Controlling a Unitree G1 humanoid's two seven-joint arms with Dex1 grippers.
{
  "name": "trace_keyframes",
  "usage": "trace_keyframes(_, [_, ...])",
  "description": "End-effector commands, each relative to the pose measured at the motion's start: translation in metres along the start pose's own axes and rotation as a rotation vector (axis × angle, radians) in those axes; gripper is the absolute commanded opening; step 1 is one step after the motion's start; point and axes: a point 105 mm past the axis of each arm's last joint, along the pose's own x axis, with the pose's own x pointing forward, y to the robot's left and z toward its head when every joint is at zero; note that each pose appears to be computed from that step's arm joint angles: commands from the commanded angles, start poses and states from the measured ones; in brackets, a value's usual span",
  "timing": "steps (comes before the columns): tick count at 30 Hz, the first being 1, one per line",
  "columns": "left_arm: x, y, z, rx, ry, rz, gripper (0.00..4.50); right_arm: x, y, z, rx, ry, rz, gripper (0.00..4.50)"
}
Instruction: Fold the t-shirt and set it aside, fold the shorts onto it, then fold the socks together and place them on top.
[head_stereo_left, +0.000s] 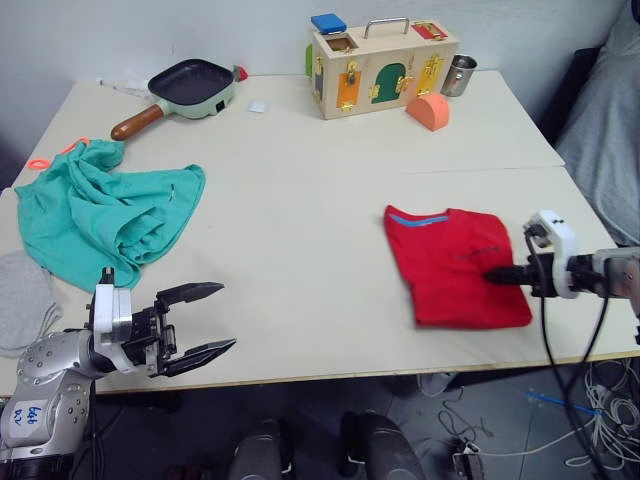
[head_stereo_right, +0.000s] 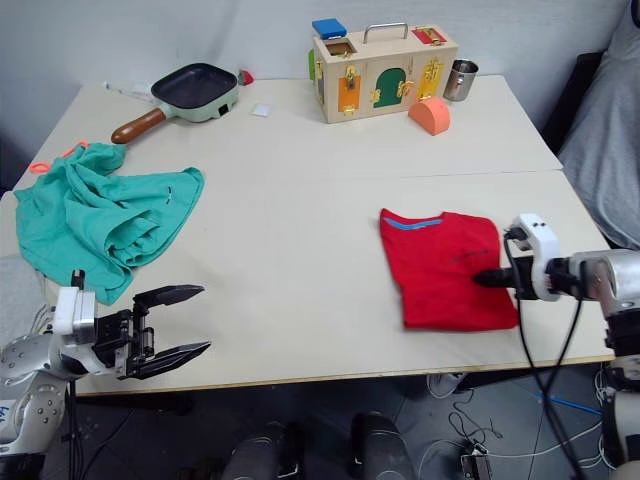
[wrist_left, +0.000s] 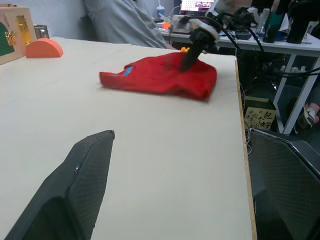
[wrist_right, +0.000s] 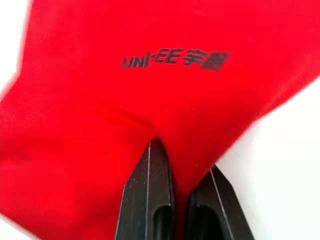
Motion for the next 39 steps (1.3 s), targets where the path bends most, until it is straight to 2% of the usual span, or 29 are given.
trace_keyframes(1, [0.002,0.001,0.002,0.020,0.002,-0.024,4.50,-0.011,-0.024,0.006,-0.075,-0.006,-0.078,0.03])
trace_keyframes(4, [0.002,0.001,0.003,0.021,0.004,-0.027,4.50,-0.007,-0.029,0.005,-0.118,0.014,-0.081,0.03])
trace_keyframes(8, [-0.001,0.001,0.002,0.016,0.017,-0.023,4.50,0.000,-0.032,0.016,-0.097,-0.053,-0.105,0.03])
trace_keyframes(9, [-0.002,0.001,0.002,0.016,0.020,-0.020,4.50,-0.001,-0.030,0.017,-0.096,-0.059,-0.087,0.56])
trace_keyframes(12, [-0.006,0.003,0.002,0.016,0.029,0.004,4.50,-0.013,-0.032,0.017,-0.126,-0.065,-0.079,1.46])
trace_keyframes(17, [-0.029,0.013,-0.006,-0.047,0.102,0.135,4.50,-0.059,-0.027,0.022,-0.388,-0.076,-0.059,3.16])
trace_keyframes(21, [-0.062,0.024,-0.011,-0.057,0.178,0.318,4.50,-0.082,0.011,0.036,-0.562,-0.275,0.134,4.44])
trace_keyframes(24, [-0.092,0.027,-0.014,-0.091,0.211,0.480,4.50,-0.071,0.051,0.031,-0.743,-0.473,0.270,4.44])
trace_keyframes(27, [-0.117,0.012,-0.020,-0.296,0.219,0.596,4.50,-0.052,0.090,0.009,-0.831,-0.541,0.441,4.44])
trace_keyframes(29, [-0.127,0.005,-0.019,-0.286,0.214,0.659,4.50,-0.044,0.113,-0.002,-0.859,-0.571,0.531,4.44])
trace_keyframes(31, [-0.153,-0.008,-0.022,-0.269,0.199,0.816,4.50,-0.030,0.146,-0.003,-0.852,-0.713,0.597,4.44])
trace_keyframes(33, [-0.175,-0.023,-0.027,-0.277,0.205,0.945,4.50,-0.022,0.169,-0.008,-0.867,-0.789,0.640,4.44])
trace_keyframes(36, [-0.209,-0.055,-0.035,-0.318,0.229,1.148,4.50,-0.009,0.189,-0.017,-0.851,-0.851,0.673,4.44])
trace_keyframes(39, [-0.220,-0.071,-0.038,-0.361,0.246,1.242,4.50,-0.006,0.196,-0.022,-0.890,-0.877,0.673,4.44])
